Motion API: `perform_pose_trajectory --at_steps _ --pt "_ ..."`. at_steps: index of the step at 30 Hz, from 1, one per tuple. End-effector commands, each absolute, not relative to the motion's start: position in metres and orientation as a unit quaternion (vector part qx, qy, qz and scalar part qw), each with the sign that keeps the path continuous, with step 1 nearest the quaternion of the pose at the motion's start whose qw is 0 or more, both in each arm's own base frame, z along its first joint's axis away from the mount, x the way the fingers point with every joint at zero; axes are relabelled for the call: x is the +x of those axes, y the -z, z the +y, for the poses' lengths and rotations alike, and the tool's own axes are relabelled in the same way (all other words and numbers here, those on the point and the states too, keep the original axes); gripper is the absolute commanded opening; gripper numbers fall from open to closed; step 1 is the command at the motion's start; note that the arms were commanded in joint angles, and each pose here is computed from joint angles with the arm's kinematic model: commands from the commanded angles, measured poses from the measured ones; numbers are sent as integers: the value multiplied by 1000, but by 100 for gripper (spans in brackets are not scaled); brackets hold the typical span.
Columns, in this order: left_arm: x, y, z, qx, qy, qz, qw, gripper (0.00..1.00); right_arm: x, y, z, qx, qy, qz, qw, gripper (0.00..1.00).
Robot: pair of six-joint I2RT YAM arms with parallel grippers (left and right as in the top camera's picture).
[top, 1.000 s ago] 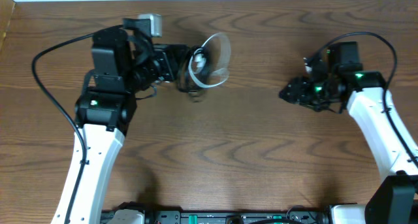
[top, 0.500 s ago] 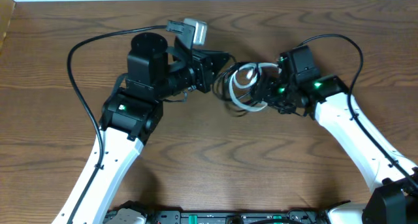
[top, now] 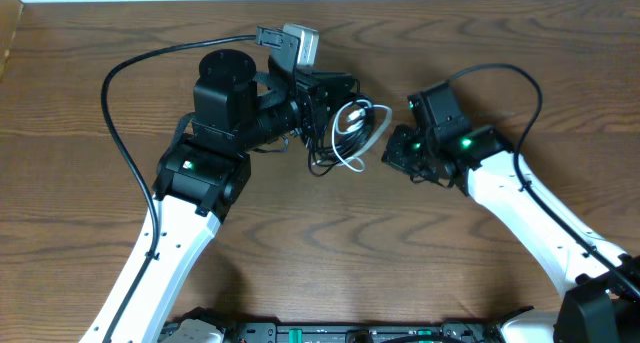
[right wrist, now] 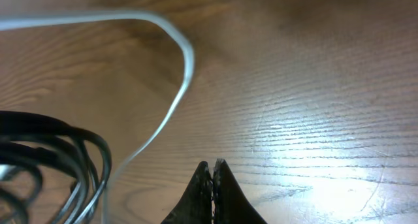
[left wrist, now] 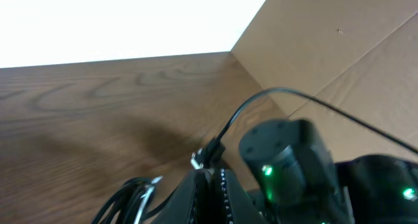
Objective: Untangle cables
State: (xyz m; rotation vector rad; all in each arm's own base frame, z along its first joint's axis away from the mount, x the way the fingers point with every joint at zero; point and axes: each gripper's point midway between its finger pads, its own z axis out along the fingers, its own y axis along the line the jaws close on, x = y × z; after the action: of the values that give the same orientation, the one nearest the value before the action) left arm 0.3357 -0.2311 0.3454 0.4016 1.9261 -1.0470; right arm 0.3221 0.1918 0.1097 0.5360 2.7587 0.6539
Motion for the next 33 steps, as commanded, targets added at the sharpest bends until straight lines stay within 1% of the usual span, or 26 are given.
perform_pose_trajectory --at_steps 1,3,4,5,7,8,10,12,13,17,21,25,28,33 --pt "330 -364 -231 169 432 759 457 9 311 -90 191 201 -220 948 114 1" --pt "330 -364 -231 169 432 759 457 8 308 -84 193 198 -230 947 108 2" --pt "330 -364 -231 169 432 759 457 9 307 -82 195 196 -235 946 106 15" --pt "330 -363 -231 169 432 759 457 9 308 -82 195 196 -239 945 108 33" --pt "330 -364 -231 169 432 759 457 8 312 -83 197 194 -244 943 116 50" --pt "330 -364 -231 169 432 759 457 8 314 -84 198 190 -247 942 121 57" --pt "330 -364 -231 169 432 759 457 9 319 -88 201 171 -255 942 136 65" --pt "330 -363 -231 169 432 759 457 9 320 -89 202 166 -256 942 139 69" --pt "330 -364 -231 169 432 759 457 9 321 -89 202 147 -254 945 146 75" --pt "330 -363 -231 169 432 759 457 8 321 -89 203 117 -251 949 153 80" --pt "330 -363 -231 169 432 759 457 8 325 -93 207 89 -259 947 167 80" --pt "331 -363 -230 167 429 760 459 8 322 -107 229 -4 -309 934 177 80" --pt "331 -362 -230 167 428 761 458 9 316 -115 241 -62 -341 921 179 84" --pt "331 -362 -230 167 428 762 456 9 317 -114 240 -68 -336 921 184 87"
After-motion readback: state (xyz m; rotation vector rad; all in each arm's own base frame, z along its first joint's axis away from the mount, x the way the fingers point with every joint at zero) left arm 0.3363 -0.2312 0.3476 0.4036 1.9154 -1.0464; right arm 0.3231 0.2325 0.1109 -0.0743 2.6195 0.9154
